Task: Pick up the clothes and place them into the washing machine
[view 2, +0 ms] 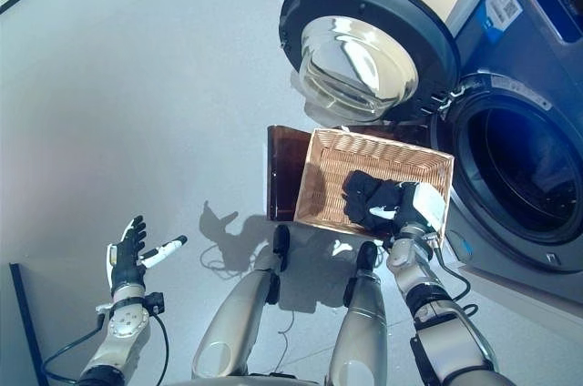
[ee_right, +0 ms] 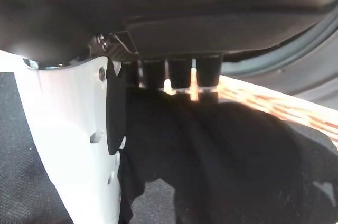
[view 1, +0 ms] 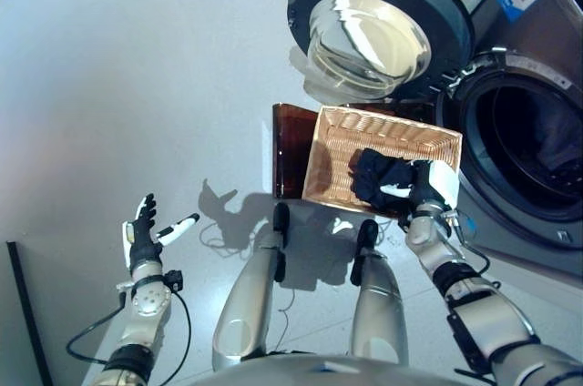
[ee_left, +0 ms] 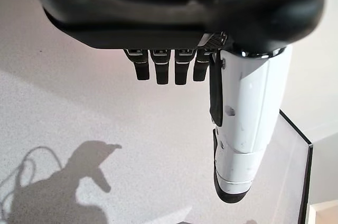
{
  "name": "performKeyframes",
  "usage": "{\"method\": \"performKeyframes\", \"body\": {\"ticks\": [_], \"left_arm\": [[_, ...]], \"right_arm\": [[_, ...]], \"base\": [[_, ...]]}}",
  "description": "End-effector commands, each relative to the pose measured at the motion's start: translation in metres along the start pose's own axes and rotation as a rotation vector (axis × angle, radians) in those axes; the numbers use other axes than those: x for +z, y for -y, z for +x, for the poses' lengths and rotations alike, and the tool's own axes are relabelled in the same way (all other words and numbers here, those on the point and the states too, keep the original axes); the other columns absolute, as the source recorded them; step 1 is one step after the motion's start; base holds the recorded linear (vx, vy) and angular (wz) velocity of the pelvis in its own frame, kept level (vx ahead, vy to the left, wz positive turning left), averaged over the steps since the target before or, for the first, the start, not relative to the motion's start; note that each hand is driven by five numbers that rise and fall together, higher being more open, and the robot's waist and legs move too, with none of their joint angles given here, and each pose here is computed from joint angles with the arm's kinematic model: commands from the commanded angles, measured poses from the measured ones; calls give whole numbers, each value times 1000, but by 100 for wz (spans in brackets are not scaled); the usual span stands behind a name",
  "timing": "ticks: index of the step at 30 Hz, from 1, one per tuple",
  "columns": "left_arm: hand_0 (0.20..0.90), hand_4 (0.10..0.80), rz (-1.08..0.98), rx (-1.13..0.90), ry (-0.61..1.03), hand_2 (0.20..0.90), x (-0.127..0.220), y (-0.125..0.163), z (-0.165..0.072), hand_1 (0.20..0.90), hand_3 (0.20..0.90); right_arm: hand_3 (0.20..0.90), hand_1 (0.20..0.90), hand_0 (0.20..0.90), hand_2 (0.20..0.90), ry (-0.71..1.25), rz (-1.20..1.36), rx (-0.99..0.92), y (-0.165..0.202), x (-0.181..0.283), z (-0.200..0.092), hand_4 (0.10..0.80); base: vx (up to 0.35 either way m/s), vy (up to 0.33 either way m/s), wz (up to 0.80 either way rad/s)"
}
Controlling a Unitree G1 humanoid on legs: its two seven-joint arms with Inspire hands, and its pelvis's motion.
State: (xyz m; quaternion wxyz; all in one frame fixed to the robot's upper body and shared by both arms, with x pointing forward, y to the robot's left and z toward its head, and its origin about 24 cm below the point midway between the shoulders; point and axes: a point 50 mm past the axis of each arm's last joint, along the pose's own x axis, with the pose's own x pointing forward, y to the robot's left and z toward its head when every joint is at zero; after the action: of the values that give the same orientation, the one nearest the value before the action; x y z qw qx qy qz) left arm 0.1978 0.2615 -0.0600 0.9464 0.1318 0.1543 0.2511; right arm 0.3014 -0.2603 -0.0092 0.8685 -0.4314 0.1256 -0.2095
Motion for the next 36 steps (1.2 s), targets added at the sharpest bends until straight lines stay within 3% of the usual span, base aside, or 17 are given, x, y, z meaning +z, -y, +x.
{"method": "performKeyframes", "body": {"ticks": [1,7,8,9,10,11,12,13,17,18,19,36], "left_arm": [[900,800,30,94,43,900,1,-30,3,900,900],[900,800,28,95,46,900,2,-29,3,900,900],[900,800,29,96,45,900,2,-30,3,900,900],[900,800,29,94,43,900,1,-29,3,900,900],[900,800,29,94,41,900,1,-29,3,900,900],[900,800,33,96,39,900,1,-30,3,900,900],[900,800,33,96,39,900,1,-30,3,900,900],[900,800,32,95,39,900,1,-30,3,900,900],[900,800,30,98,36,900,0,-30,2,900,900],[900,800,30,98,36,900,0,-30,2,900,900],[900,800,32,93,39,900,1,-30,3,900,900],[900,800,40,84,33,900,0,-30,3,900,900]], "right_arm": [[200,200,200,200,81,-8,-74,17,11,9,300],[200,200,200,200,93,-7,-75,16,13,8,300],[442,442,442,442,91,-6,-70,15,13,8,473],[757,757,757,757,87,-5,-59,14,13,8,698],[900,900,900,900,82,-7,-50,12,12,7,800],[900,900,900,900,81,-3,-53,13,12,8,800],[837,837,837,837,81,-3,-53,13,12,8,755],[200,200,200,200,80,-3,-57,13,12,8,300],[211,211,211,211,76,1,-56,13,11,7,308],[851,851,851,851,76,1,-56,13,11,7,765],[900,900,900,900,70,-1,-41,11,11,7,800],[900,900,900,900,49,17,-22,10,5,5,800]], "base": [[0,0,0],[0,0,0],[0,0,0],[0,0,0],[0,0,0],[0,0,0],[0,0,0],[0,0,0],[0,0,0],[0,0,0],[0,0,0],[0,0,0]]}}
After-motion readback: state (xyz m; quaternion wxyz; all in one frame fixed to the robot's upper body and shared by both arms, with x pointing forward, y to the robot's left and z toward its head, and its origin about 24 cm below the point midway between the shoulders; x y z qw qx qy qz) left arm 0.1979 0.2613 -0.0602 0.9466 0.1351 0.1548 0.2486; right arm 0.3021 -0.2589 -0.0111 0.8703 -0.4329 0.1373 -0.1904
